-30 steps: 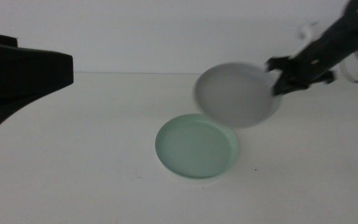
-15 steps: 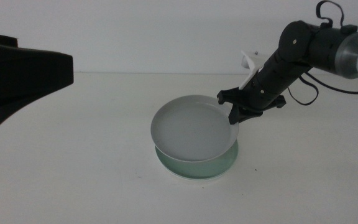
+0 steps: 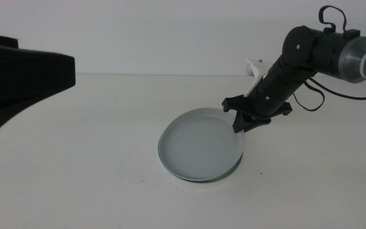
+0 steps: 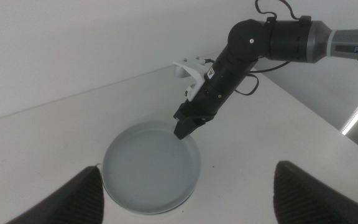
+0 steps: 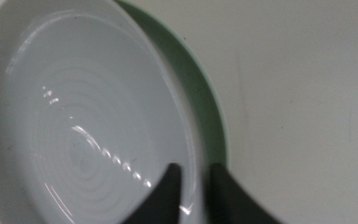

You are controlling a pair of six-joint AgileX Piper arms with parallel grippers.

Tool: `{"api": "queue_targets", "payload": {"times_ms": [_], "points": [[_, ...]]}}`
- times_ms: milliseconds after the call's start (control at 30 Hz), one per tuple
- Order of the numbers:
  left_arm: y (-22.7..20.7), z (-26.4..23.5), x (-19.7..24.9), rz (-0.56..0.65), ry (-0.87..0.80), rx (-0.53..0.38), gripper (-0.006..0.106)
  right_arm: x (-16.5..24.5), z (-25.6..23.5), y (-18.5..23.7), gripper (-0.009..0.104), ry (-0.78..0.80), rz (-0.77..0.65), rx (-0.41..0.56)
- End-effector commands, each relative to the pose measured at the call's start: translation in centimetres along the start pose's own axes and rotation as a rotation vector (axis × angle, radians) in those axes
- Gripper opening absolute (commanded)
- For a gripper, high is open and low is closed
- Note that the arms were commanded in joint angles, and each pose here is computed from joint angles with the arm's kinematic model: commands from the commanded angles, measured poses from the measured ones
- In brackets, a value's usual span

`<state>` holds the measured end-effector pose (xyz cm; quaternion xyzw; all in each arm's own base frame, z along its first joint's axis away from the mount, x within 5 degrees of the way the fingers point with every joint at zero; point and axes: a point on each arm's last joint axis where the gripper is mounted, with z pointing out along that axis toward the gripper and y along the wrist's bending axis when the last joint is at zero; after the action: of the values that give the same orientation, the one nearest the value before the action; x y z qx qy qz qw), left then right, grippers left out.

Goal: Stack the three bowls on top of each other.

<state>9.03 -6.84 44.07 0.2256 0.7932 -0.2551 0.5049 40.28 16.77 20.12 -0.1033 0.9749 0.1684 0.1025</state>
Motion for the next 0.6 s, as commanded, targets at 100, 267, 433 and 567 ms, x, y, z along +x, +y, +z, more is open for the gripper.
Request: {"api": "queue_targets", "payload": {"times_ms": [100, 267, 433, 567], "points": [[0.0, 0.0, 0.0, -0.003, -0.011, -0.002, 0.094, 0.1, -0.3, 0.1, 0.048, 0.007, -0.007, -0.001], [0.0, 0.0, 0.0, -0.003, -0.011, -0.002, 0.094, -1.3, -4.0, 1.1, 0.093, -0.036, -0.084, -0.021], [0.0, 0.0, 0.0, -0.003, -0.011, -0.002, 0.094, -2.1, -14.0, 2.2, 0.093, -0.243, -0.135, -0.029], [0.0, 0.0, 0.0, -0.003, -0.011, -0.002, 0.094, 0.5, -21.9, 2.4, 0.093, -0.399, -0.175, 0.049]]}}
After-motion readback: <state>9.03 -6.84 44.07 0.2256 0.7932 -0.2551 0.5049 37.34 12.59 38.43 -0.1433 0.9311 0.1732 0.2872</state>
